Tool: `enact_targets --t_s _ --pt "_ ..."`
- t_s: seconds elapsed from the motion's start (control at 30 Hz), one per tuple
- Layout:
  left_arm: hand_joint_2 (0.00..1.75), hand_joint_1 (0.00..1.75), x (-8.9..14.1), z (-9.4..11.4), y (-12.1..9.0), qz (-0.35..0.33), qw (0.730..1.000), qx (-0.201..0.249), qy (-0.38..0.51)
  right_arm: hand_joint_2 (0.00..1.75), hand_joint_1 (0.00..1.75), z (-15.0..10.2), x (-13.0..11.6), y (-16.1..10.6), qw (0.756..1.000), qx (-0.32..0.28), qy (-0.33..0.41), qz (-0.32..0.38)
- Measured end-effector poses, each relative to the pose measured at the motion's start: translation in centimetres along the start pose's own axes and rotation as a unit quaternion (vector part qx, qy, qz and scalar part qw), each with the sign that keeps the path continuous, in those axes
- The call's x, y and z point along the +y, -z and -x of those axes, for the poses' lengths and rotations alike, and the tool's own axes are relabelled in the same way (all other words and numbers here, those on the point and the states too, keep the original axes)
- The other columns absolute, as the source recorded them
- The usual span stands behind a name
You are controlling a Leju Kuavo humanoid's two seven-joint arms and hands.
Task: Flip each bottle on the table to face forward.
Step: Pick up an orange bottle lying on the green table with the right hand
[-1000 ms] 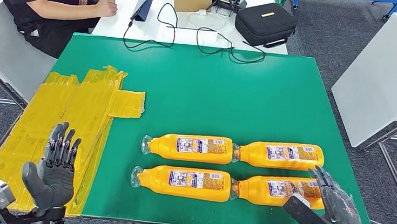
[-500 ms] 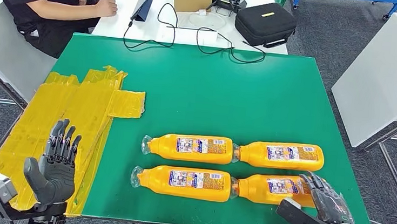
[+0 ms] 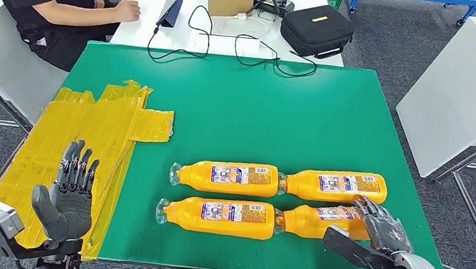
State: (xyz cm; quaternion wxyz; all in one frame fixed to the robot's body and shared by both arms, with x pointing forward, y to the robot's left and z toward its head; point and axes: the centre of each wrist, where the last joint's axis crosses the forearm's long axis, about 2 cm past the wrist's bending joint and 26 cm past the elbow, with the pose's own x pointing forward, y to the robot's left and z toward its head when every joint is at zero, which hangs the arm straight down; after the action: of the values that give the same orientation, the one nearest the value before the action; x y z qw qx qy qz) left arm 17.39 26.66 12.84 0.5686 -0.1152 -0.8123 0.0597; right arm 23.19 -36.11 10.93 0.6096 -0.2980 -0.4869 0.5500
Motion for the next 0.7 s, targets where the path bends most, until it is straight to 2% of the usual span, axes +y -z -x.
enact_targets --t_s 0.37,0.7 --pt "0.0 0.0 0.0 0.1 -0.1 -0.005 1.0 0.004 0.002 1.75 1.75 -0.5 -0.3 1.3 0.999 -0.013 -0.017 -0.033" --pt "0.0 0.0 0.1 0.3 0.4 -0.01 1.0 0.01 0.006 1.75 1.75 -0.2 -0.2 1.9 0.992 -0.02 -0.066 -0.108"
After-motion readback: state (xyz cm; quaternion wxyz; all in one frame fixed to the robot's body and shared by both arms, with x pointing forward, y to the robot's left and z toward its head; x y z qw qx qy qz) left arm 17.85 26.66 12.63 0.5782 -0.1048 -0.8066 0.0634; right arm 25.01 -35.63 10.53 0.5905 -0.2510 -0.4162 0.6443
